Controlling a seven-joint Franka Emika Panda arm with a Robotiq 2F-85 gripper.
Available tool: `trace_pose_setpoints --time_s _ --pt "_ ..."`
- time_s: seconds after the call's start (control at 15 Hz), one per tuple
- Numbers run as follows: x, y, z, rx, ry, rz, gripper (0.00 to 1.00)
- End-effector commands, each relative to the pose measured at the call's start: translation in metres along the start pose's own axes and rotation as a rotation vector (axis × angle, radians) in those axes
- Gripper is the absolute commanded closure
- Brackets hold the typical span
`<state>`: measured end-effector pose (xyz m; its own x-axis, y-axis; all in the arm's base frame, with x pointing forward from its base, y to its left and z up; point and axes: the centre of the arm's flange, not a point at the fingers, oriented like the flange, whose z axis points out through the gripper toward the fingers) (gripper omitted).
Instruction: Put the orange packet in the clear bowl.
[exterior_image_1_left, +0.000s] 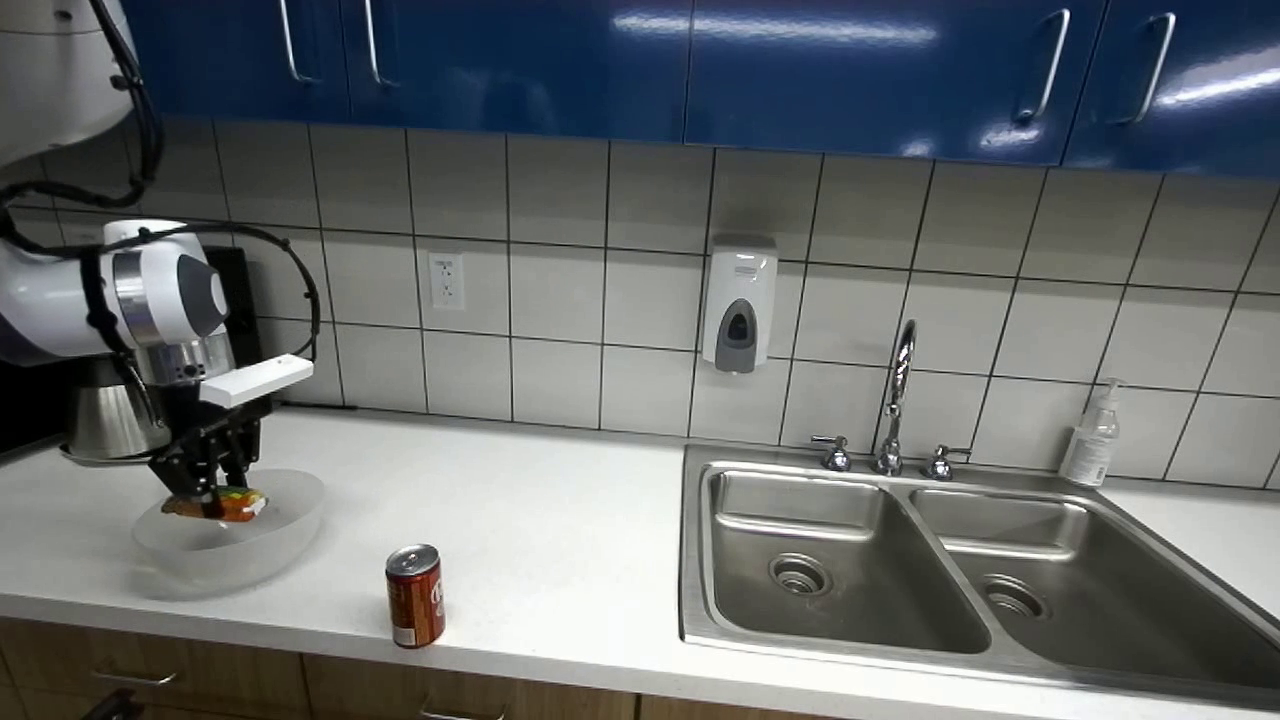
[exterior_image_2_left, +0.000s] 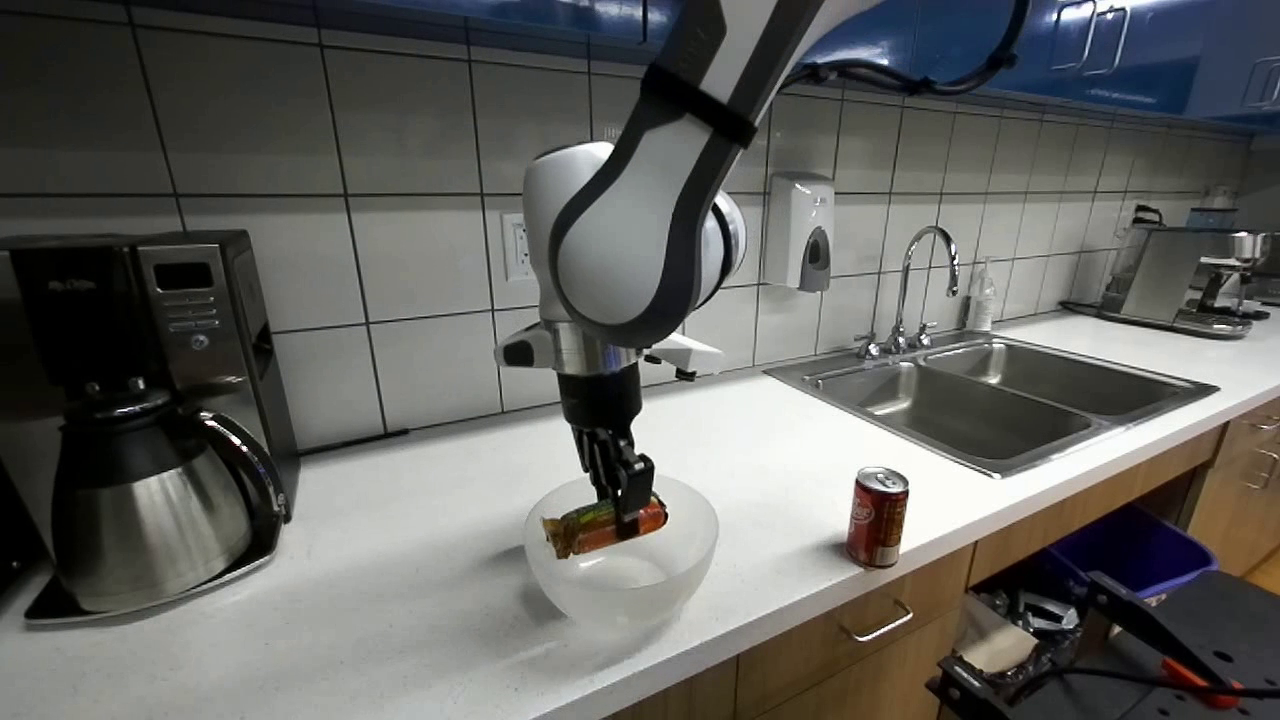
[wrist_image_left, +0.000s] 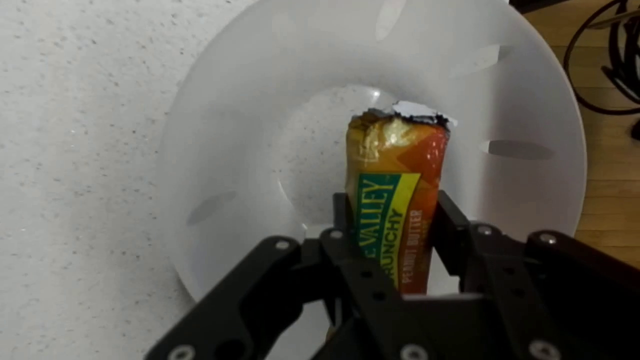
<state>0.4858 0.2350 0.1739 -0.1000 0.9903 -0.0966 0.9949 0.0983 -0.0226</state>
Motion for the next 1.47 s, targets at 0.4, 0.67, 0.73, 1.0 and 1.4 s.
trace_pose_setpoints --time_s 0.4,0.67,0.73,1.0,1.4 --pt "0.012 0.0 0.011 0.03 -0.017 0.029 0.11" --pt "0.011 -0.004 -0.001 0.005 -0.037 0.114 0.0" --pt "0.009 -0.007 -0.009 -0.009 -0.033 0.147 0.0" --pt "0.008 -0.025 -0.037 -0.051 -0.013 0.297 0.0" --pt "0.019 -0.075 -0.062 -0.076 -0.011 0.474 0.0"
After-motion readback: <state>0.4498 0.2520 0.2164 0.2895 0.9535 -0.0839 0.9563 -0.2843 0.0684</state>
